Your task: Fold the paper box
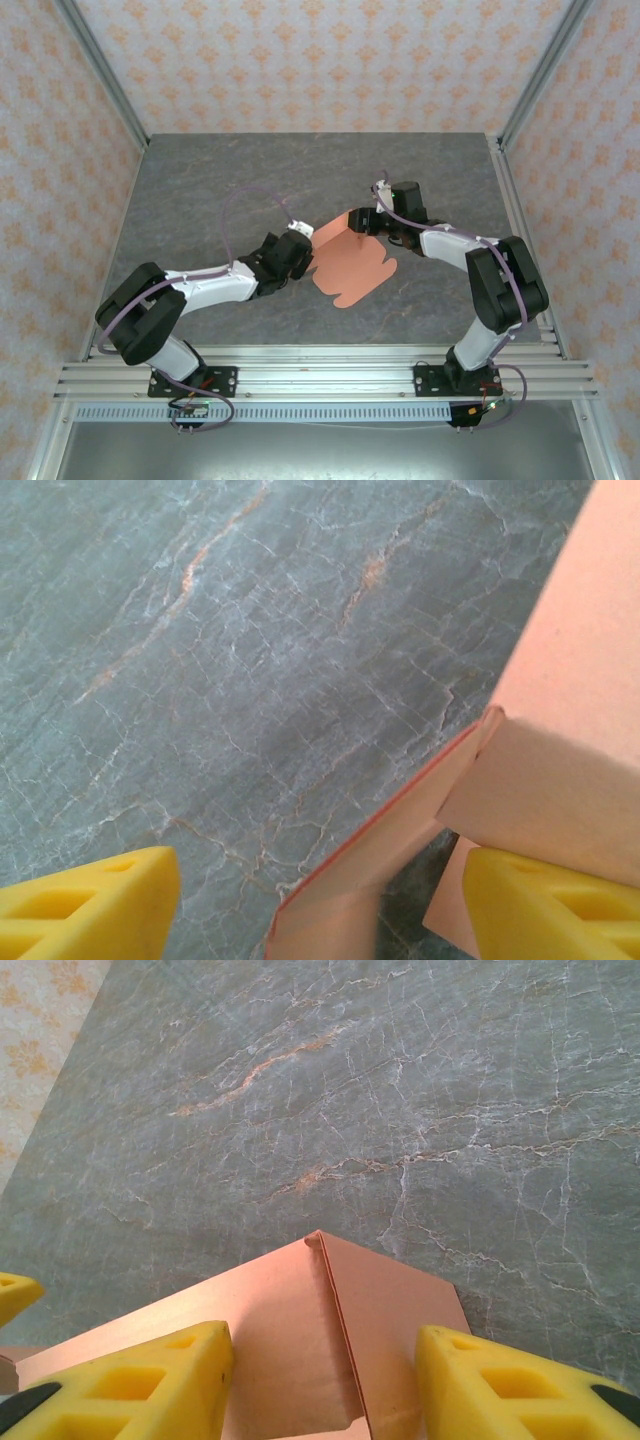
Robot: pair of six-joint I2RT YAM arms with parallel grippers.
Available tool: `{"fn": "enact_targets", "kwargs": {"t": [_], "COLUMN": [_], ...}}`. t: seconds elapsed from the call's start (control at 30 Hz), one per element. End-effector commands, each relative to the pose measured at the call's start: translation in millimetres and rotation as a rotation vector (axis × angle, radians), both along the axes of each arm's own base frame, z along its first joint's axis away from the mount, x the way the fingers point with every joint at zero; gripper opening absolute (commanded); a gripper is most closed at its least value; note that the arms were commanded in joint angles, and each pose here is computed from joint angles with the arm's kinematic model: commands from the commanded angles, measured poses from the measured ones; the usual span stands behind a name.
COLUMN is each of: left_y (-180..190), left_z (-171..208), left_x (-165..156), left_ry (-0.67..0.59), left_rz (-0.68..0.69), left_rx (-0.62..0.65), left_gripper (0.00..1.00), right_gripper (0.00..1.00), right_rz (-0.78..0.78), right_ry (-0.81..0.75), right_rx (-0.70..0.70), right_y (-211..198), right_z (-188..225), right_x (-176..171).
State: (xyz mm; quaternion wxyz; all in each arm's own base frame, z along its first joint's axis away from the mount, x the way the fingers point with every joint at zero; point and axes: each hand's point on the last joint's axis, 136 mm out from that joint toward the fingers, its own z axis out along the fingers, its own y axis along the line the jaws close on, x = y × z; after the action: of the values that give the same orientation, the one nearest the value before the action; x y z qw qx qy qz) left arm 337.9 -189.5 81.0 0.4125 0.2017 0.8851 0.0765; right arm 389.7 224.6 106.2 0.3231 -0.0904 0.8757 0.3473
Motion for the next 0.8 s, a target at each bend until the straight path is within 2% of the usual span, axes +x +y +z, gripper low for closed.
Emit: {"fn": "enact_targets", "kwargs": {"t": [0.0,0.33,0.53,0.67,0.77], "left_y": [-8,-18,-9,0,11], "left_z": [22,27,22,23,30], "left_x": [17,24,9,-13,-33], "left_ry": [-0.078,-0.092,-0.058,0.010,0.035], "left_rz": [0.049,0.056,0.075,0.116,0.191], "left_rx": [-0.036,-0.050,-0.079,-0.177,-0.307], "left_gripper": [0.75,0.74,0.75,0.79,0.82], "right_gripper": [0.51,0.50,0.50,0.51,0.50], "right_rz": [0.027,0.030,0.013,0.007,0.007], "right_ry": [0.078,0.083,0.087,0.086,0.087], "right_rx": [-0.043,-0.041,-0.052,-0.054,-0.055], "right_y": [2,3,0,-1,0], "right_z": [-24,-25,-29,-29,-29], "right_x": [-13,-13,-12,-11,-11]}}
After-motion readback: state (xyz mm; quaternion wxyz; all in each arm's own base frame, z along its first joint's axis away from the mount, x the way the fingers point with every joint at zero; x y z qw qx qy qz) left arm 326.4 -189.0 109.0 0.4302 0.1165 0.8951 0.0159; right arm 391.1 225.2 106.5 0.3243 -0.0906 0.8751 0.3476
